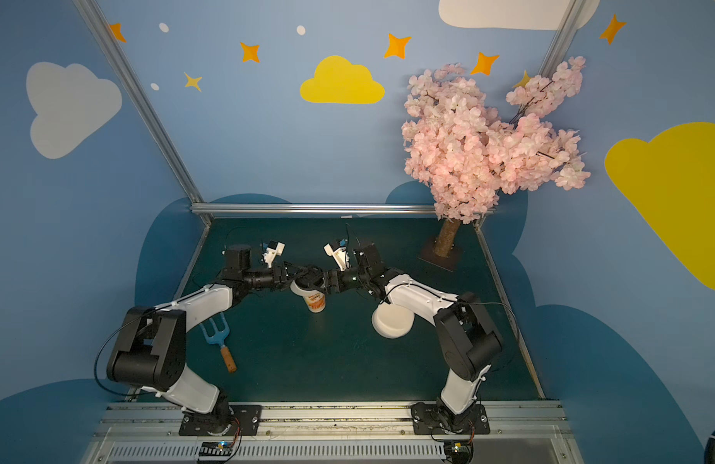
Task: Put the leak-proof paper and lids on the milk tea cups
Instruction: Secure the cup lid on the cup.
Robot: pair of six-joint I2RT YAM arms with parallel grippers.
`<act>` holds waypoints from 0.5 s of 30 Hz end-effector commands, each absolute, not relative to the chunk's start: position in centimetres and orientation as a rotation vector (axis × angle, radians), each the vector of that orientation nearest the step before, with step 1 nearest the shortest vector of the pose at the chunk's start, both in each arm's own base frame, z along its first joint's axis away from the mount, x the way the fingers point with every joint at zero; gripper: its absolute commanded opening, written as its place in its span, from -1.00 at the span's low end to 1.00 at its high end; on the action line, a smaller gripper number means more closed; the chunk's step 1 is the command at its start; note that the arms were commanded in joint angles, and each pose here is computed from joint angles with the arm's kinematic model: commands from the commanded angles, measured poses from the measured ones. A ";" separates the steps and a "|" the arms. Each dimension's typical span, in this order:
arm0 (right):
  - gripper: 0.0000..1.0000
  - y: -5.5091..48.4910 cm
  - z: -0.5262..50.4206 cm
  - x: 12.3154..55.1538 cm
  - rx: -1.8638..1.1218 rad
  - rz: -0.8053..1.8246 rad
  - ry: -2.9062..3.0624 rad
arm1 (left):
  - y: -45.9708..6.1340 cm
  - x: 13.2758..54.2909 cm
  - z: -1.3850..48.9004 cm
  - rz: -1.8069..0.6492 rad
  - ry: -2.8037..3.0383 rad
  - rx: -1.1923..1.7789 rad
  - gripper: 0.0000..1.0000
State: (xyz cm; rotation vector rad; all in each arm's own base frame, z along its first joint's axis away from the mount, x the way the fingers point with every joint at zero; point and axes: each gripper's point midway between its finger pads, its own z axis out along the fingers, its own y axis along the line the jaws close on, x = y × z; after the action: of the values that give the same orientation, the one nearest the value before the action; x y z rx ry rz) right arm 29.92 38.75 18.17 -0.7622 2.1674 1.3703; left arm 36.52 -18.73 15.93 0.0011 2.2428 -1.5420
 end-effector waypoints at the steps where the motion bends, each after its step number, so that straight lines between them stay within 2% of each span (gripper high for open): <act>1: 0.76 39.6 17.4 30.0 -0.798 1.372 2.168 | -17.4 34.1 8.2 -1.429 2.516 -0.231 0.38; 8: 0.75 39.3 15.7 30.9 -0.714 1.322 2.244 | -17.5 34.1 8.2 -1.430 2.515 -0.223 0.38; 15: 0.75 38.5 12.7 30.1 -0.701 1.197 2.264 | -17.6 33.8 8.1 -1.428 2.521 -0.219 0.38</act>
State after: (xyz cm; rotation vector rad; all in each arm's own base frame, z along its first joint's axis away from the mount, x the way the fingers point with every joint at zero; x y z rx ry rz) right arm 30.48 39.34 17.27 -0.7444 2.1507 1.3380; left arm 36.71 -18.48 15.85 -0.0097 2.2423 -1.5299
